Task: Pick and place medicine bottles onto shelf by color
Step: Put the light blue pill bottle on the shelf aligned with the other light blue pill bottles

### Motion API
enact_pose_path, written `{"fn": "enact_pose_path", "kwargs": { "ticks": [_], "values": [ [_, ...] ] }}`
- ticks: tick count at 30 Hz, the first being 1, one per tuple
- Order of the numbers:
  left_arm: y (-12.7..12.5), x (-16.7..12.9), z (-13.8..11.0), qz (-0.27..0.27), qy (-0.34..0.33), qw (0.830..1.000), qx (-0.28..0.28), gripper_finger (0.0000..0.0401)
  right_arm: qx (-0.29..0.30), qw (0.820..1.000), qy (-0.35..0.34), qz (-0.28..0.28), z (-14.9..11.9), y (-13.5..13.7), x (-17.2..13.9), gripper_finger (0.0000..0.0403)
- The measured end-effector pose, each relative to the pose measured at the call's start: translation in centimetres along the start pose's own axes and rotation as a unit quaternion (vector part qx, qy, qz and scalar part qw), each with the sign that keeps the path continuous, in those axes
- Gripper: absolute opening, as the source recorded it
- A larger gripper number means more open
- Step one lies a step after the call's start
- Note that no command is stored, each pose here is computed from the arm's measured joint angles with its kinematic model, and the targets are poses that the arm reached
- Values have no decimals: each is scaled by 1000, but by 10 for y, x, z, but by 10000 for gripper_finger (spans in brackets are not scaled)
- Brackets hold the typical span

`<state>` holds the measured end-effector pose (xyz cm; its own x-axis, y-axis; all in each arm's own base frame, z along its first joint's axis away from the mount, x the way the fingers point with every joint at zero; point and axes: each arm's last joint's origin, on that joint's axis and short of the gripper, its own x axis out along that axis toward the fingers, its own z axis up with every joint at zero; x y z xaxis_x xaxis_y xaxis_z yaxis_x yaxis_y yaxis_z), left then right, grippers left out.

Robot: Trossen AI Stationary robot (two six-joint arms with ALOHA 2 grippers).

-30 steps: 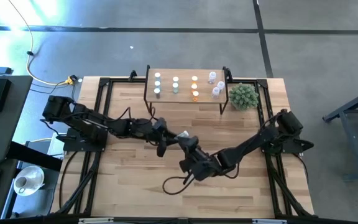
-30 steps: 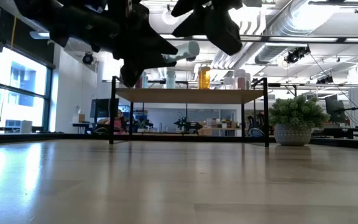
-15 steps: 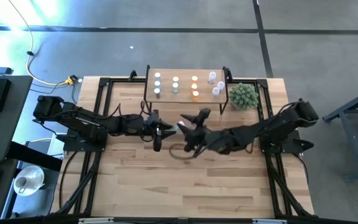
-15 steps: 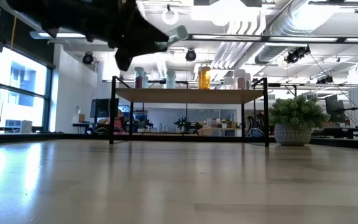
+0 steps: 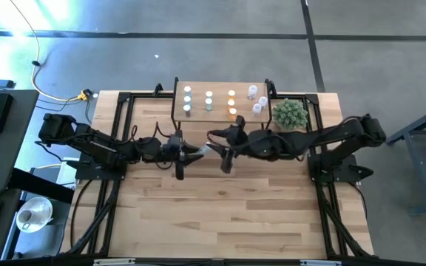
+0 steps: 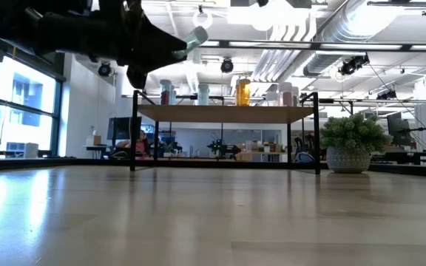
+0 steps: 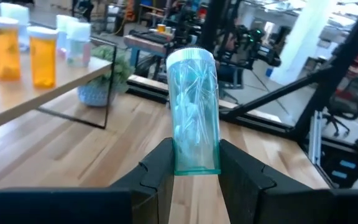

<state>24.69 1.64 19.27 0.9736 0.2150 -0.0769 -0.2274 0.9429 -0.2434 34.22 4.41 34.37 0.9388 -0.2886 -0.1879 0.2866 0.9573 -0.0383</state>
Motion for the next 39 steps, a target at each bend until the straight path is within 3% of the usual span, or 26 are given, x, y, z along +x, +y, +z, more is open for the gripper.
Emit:
{"fn": "enact_pose_path", "kwargs": {
  "ticks": [5, 15, 39],
  "values": [
    [-2, 0, 2, -26, -9, 999, 20, 97, 55, 997, 35, 42, -5, -14, 7, 186],
    [-3, 0, 3, -41, -8, 999, 12, 97, 76, 991, 75, 83, -11, -19, 9, 186],
    [-5, -1, 4, -58, -16, 998, 10, 97, 78, 987, 116, 79, -32, -13, 26, 185]
  ]
}}
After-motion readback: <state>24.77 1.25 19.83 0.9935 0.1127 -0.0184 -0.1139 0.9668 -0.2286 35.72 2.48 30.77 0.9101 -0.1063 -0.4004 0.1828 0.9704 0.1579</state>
